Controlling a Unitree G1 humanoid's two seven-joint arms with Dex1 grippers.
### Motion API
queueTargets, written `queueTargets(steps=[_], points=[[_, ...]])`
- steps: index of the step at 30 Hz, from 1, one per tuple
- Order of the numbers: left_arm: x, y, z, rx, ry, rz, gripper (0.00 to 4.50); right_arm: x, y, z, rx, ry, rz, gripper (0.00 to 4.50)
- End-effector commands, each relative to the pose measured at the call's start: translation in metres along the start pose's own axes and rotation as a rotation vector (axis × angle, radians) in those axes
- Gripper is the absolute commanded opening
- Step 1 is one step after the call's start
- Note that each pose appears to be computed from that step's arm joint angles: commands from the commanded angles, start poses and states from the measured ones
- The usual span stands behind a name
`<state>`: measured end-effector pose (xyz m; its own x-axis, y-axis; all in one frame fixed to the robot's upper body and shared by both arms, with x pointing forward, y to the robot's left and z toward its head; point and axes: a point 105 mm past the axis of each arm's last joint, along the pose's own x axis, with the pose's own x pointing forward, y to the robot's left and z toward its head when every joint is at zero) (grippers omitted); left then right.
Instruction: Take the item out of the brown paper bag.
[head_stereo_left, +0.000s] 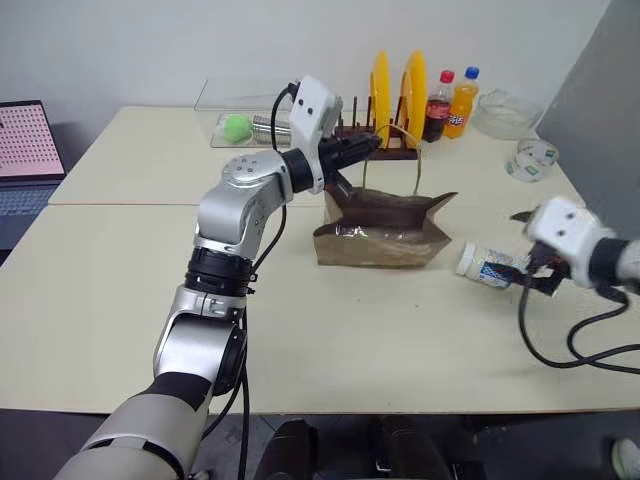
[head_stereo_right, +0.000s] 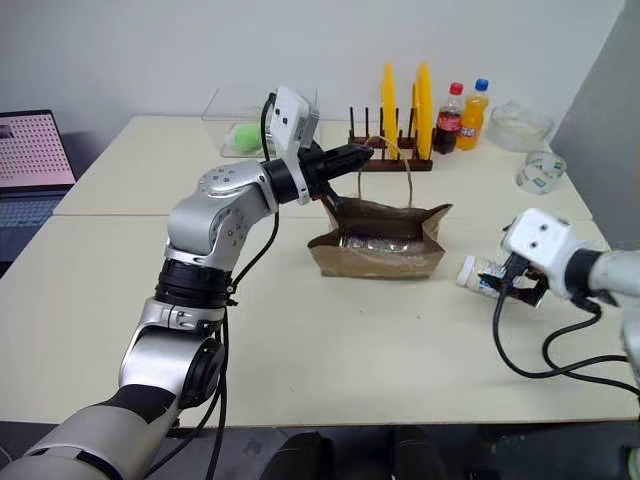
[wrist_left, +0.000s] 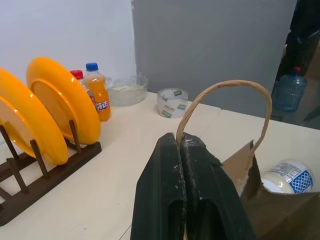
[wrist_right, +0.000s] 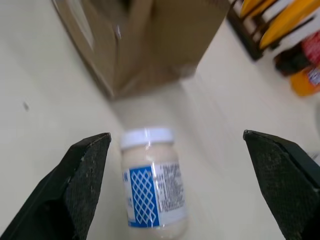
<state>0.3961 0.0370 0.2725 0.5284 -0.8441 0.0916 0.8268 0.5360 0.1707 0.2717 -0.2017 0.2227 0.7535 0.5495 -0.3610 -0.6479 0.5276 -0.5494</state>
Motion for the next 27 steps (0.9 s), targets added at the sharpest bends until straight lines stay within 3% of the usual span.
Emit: queueTargets(steps=[1, 4, 12, 15, 21, 23, 27], points=[[0.002, 0.001, 0.019, 0.059, -0.034, -0.017, 0.0, -0.002, 0.025, 0.034, 0.016, -0.188, -0.007, 4.46], [-0.001, 0.009, 0.02, 0.07, -0.013, -0.013, 0.54, 0.007, 0.039, 0.051, 0.071, -0.315, -0.092, 4.5], [-0.021, 0.03, 0.033, 0.17, 0.022, -0.011, 2.98, 0.031, 0.046, 0.064, 0.138, -0.428, -0.228, 4.5], [-0.049, 0.033, 0.039, 0.24, 0.038, -0.028, 3.9, 0.035, 0.043, 0.066, 0.145, -0.455, -0.259, 4.5], [-0.115, 0.062, 0.038, 0.313, 0.041, 0.278, 3.9, 0.031, 0.041, 0.054, 0.159, -0.458, -0.365, 4.5], [-0.136, 0.063, 0.023, 0.31, 0.026, 0.449, 3.9, 0.03, 0.048, 0.046, 0.176, -0.454, -0.404, 4.5], [-0.167, 0.045, -0.031, 0.244, 0.156, 0.622, 3.9, 0.035, 0.068, 0.024, 0.24, -0.424, -0.468, 4.5]])
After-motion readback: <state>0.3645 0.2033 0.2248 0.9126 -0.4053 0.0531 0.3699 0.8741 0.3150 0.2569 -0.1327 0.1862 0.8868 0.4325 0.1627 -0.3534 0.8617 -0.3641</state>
